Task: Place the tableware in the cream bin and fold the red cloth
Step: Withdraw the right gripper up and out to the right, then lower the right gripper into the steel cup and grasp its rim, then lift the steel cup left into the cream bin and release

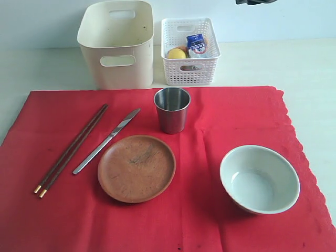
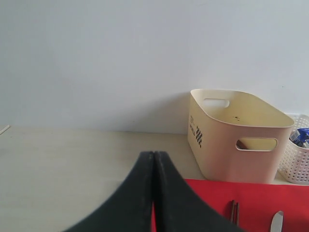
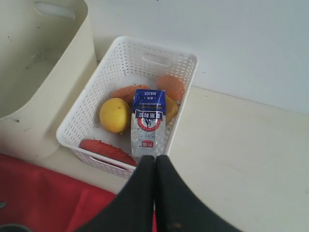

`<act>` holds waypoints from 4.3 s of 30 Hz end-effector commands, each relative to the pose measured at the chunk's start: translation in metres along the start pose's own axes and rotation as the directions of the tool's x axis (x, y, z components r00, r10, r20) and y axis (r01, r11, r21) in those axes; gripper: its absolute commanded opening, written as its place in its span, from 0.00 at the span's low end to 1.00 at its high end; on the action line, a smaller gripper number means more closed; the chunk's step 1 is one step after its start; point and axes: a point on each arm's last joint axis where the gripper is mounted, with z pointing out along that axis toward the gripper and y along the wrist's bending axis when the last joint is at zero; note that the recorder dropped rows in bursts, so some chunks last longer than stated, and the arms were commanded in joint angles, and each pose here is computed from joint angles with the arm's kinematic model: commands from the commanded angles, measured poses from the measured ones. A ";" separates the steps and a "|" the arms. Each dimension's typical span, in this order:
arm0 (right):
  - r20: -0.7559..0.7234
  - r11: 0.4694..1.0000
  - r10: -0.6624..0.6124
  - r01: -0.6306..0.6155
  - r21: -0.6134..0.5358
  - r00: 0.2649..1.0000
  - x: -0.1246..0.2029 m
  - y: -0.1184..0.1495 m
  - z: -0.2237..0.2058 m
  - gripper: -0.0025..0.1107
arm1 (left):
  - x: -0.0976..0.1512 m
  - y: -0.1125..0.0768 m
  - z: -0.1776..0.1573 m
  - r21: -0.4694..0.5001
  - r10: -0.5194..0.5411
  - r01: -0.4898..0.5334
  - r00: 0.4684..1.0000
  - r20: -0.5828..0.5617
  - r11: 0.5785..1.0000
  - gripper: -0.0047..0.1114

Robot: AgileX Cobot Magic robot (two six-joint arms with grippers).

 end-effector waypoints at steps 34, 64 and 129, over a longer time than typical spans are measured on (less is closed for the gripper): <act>0.022 0.997 0.064 -0.063 -0.043 0.998 0.071 0.007 -0.086 0.02 | -0.001 0.000 0.000 -0.003 -0.001 0.001 1.000 0.005 1.000 0.05; -0.149 0.946 -0.265 0.227 -0.232 0.953 0.097 0.111 0.041 0.60 | -0.001 0.000 0.000 -0.003 -0.001 0.001 1.000 0.005 1.000 0.05; 0.348 0.955 0.254 -0.176 -0.239 0.903 0.019 0.097 0.026 0.02 | -0.001 0.000 0.000 -0.003 -0.001 0.001 1.000 0.005 1.000 0.05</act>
